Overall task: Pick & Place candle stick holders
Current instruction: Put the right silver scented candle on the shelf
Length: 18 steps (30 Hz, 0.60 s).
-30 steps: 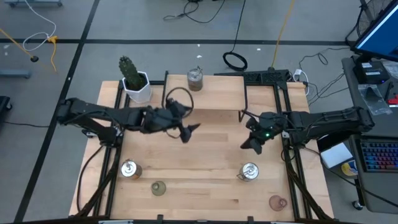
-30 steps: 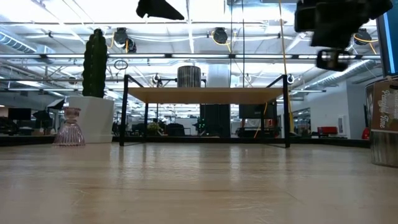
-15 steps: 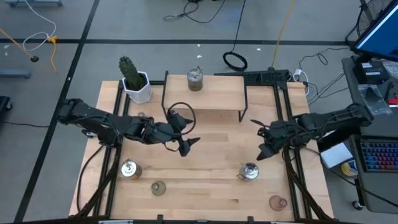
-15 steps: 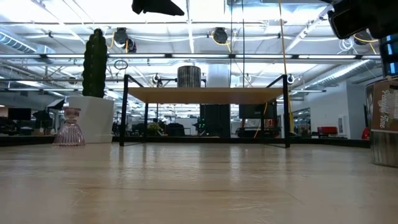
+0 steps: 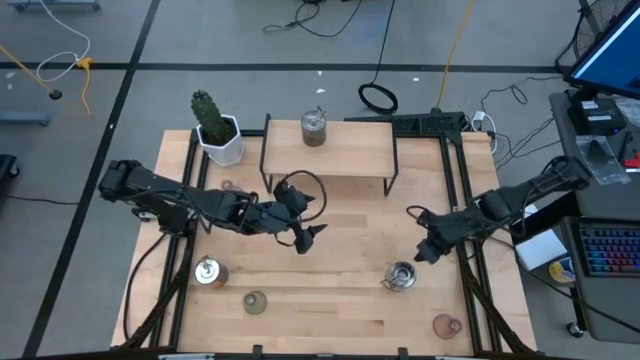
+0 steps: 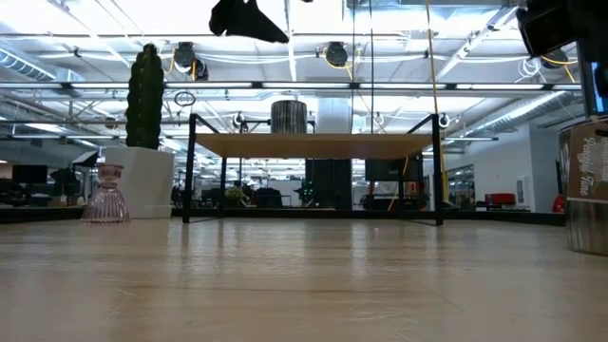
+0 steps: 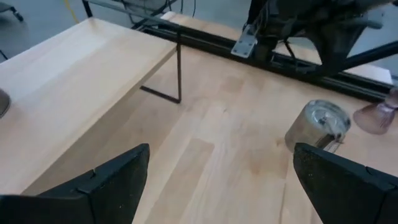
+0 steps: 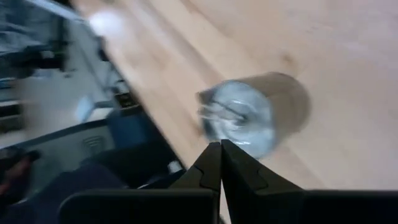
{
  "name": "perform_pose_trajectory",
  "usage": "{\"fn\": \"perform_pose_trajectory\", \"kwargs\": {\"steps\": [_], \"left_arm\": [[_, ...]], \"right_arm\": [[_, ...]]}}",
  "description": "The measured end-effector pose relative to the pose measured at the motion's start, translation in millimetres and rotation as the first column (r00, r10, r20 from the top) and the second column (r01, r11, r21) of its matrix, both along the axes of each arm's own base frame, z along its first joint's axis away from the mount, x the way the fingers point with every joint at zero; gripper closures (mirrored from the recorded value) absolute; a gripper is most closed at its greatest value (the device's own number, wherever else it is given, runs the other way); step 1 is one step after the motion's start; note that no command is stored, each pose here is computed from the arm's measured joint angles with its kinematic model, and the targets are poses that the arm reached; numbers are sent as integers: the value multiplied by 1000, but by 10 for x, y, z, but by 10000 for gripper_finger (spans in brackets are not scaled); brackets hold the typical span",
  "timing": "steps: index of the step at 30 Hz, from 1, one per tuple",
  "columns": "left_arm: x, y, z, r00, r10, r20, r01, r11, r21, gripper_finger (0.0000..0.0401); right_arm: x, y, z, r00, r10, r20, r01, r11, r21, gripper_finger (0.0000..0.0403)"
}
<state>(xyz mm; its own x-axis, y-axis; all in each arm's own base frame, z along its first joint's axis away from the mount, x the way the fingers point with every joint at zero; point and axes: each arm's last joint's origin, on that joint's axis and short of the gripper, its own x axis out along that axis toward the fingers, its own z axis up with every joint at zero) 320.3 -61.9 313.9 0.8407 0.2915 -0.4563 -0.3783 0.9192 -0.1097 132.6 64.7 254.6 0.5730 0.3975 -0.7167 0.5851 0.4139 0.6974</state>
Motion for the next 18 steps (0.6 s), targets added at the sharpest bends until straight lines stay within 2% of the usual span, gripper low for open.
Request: {"fn": "perform_pose_trajectory", "kwargs": {"steps": [5, 11, 15, 18], "left_arm": [[1, 12, 8, 1000, 7, 7, -7, 1000, -8, 11], [1, 12, 7, 1000, 7, 7, -7, 1000, -8, 11], [1, 15, 8, 1000, 3, 4, -3, 1000, 2, 11], [1, 15, 8, 1000, -2, 1, 2, 1000, 11, 11]], "right_arm": [[-7, 25, 154, 992, -43, -118, 31, 994, -102, 403], [76, 75, 389, 949, -126, -288, 52, 967, -251, 403], [155, 119, 351, 948, -108, -301, 28, 966, -259, 403], [167, 139, 277, 950, -35, -311, -40, 972, -232, 403]]}}
